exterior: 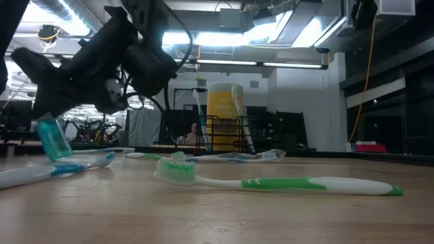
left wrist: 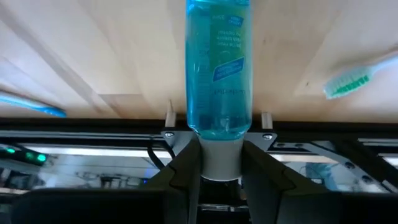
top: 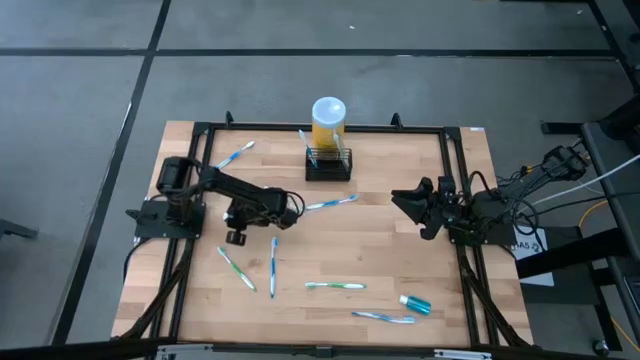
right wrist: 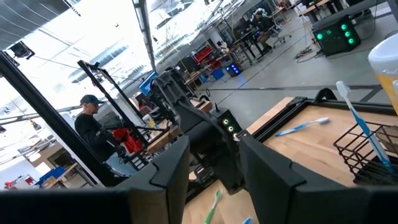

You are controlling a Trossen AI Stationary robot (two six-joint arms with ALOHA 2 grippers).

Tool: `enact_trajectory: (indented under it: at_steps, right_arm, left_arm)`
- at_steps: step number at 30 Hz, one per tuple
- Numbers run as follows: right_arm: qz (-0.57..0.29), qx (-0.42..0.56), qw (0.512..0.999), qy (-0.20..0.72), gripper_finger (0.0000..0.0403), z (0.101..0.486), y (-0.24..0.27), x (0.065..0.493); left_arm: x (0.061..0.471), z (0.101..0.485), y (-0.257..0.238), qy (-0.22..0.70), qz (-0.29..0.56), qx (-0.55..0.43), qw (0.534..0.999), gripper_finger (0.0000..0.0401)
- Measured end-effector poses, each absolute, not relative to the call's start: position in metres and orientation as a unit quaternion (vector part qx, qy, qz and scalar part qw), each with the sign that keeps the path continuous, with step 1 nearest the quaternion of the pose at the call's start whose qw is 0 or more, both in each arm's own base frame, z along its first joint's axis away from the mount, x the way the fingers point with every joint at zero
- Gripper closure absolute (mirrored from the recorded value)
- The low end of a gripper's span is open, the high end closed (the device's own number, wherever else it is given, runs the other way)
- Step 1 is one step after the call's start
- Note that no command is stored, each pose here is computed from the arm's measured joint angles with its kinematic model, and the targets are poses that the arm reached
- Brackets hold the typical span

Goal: Pick & Place toothbrushing station
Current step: Put the blue mouthwash in the wire organizer

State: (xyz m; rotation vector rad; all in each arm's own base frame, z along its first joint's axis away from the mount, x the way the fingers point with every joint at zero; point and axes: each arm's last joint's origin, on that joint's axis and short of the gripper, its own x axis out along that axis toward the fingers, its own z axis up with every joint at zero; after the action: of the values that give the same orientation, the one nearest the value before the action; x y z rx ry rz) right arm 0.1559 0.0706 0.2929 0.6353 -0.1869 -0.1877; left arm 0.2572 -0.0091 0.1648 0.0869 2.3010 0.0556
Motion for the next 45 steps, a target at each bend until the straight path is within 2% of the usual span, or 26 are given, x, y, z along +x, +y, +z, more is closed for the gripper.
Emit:
enact_trajectory:
  at_steps: [3, 5, 10, 13, 18, 23, 27, 29, 35, 39, 45]
  right_arm:
    - [-0.091, 0.311, 0.942, -0.091, 0.0257, 0.293, 0.071, 0.156]
    - [-0.09, 0.311, 0.942, -0.091, 0.0257, 0.293, 0.071, 0.156]
    - [-0.091, 0.309, 0.942, -0.09, 0.0257, 0.293, 0.071, 0.156]
    - [-0.091, 0.306, 0.943, -0.09, 0.0257, 0.293, 0.071, 0.156]
    - [-0.093, 0.304, 0.944, -0.089, 0.0257, 0.292, 0.071, 0.156]
    - [-0.093, 0.307, 0.943, -0.091, 0.0257, 0.293, 0.071, 0.156]
    - [-0.093, 0.307, 0.943, -0.092, 0.0257, 0.293, 0.071, 0.156]
    - [-0.094, 0.307, 0.943, -0.092, 0.0257, 0.293, 0.07, 0.156]
    - [-0.095, 0.302, 0.944, -0.096, 0.0257, 0.294, 0.07, 0.156]
    - [-0.09, 0.308, 0.942, -0.102, 0.0257, 0.295, 0.07, 0.155]
    - [-0.086, 0.314, 0.939, -0.11, 0.0257, 0.297, 0.07, 0.155]
  left_arm:
    - [0.257, 0.165, -0.004, 0.912, 0.035, 0.022, 0.409, 0.0318]
    - [0.257, 0.171, -0.003, 0.904, 0.045, 0.016, 0.426, 0.0306]
    - [0.256, 0.196, 0.005, 0.876, 0.08, 0.002, 0.475, 0.0217]
    - [0.251, 0.206, 0.01, 0.865, 0.097, -0.028, 0.491, 0.0189]
    - [0.245, 0.22, 0.011, 0.847, 0.126, -0.056, 0.513, 0.0184]
    - [0.23, 0.242, 0.013, 0.806, 0.19, -0.118, 0.548, 0.0192]
    - [0.213, 0.244, 0.011, 0.769, 0.234, -0.235, 0.546, 0.0194]
    - [0.204, 0.238, 0.009, 0.773, 0.227, -0.253, 0.536, 0.0194]
    - [0.185, 0.205, -0.007, 0.848, 0.176, -0.157, 0.475, 0.0194]
    - [0.182, 0.187, -0.013, 0.868, 0.191, -0.097, 0.447, 0.0194]
    - [0.188, 0.167, -0.013, 0.869, 0.183, -0.082, 0.452, 0.0203]
